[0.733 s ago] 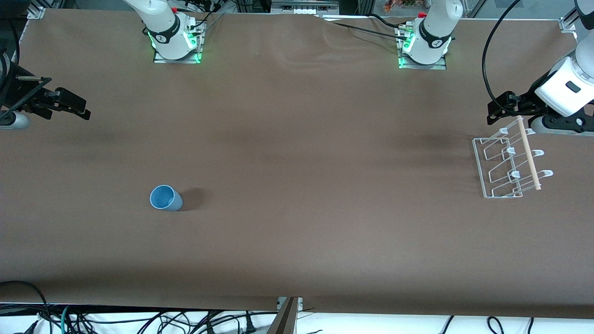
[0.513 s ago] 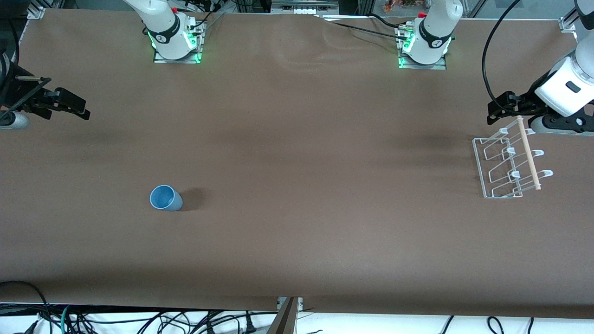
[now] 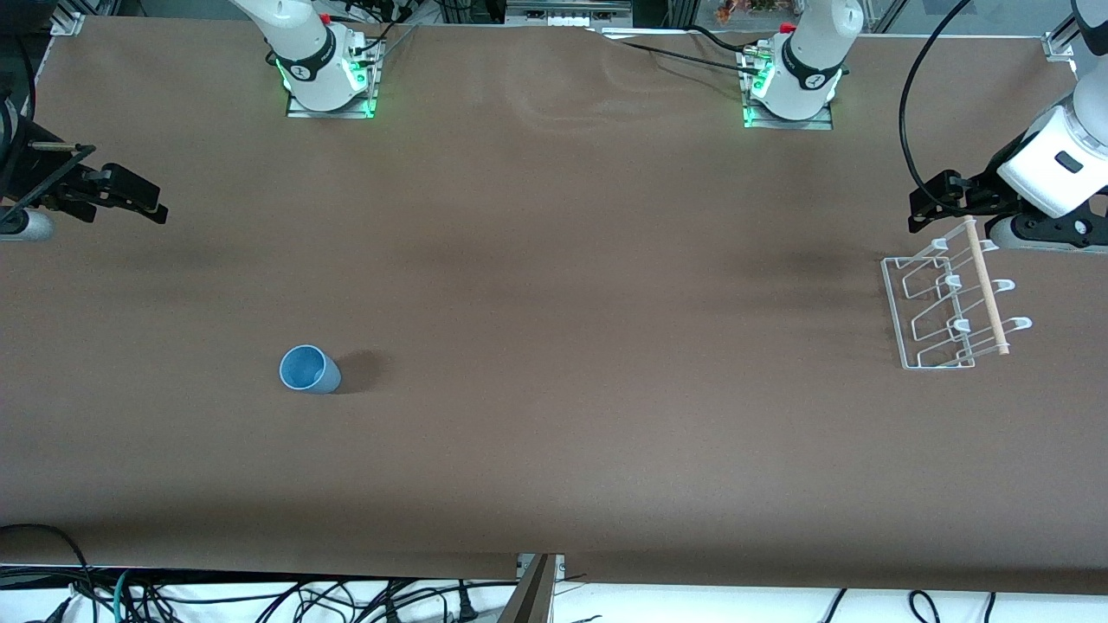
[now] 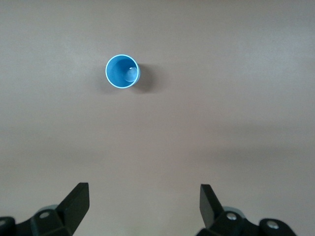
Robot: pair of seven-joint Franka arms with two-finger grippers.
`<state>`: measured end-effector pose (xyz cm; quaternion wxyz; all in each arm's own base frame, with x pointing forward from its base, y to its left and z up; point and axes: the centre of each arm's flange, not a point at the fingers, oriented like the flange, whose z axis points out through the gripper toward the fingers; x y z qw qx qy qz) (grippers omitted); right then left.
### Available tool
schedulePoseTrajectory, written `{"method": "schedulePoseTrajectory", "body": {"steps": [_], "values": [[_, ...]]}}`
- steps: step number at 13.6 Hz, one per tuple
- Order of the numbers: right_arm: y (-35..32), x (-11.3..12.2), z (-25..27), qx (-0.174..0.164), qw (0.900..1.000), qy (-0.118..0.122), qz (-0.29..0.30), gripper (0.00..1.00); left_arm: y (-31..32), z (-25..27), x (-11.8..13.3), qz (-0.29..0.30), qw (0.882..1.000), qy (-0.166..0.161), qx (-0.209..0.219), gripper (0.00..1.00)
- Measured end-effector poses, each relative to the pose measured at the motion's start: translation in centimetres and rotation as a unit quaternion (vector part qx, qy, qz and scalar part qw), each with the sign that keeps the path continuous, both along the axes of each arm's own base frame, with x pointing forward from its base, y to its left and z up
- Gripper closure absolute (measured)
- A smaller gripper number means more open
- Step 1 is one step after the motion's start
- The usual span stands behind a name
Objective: Transfer cup to left arm and place on rack
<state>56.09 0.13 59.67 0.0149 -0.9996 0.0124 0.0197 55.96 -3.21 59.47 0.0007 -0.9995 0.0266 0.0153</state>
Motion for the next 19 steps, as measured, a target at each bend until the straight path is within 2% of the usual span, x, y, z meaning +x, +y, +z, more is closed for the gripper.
{"method": "schedulePoseTrajectory", "body": {"steps": [7, 12, 19], "values": [[0.7, -0.4, -0.3, -0.007, 1.000, 0.015, 0.010, 0.00, -0.1, 0.0, 0.0, 0.000, 1.000, 0.000, 0.000, 0.00], [1.2, -0.4, -0.3, -0.023, 0.999, 0.016, 0.035, 0.00, -0.1, 0.0, 0.0, -0.001, 1.000, 0.000, 0.000, 0.00], [1.1, -0.4, -0.3, -0.023, 0.999, 0.016, 0.037, 0.00, -1.4, 0.0, -0.1, -0.013, 1.000, 0.000, 0.000, 0.00]]}}
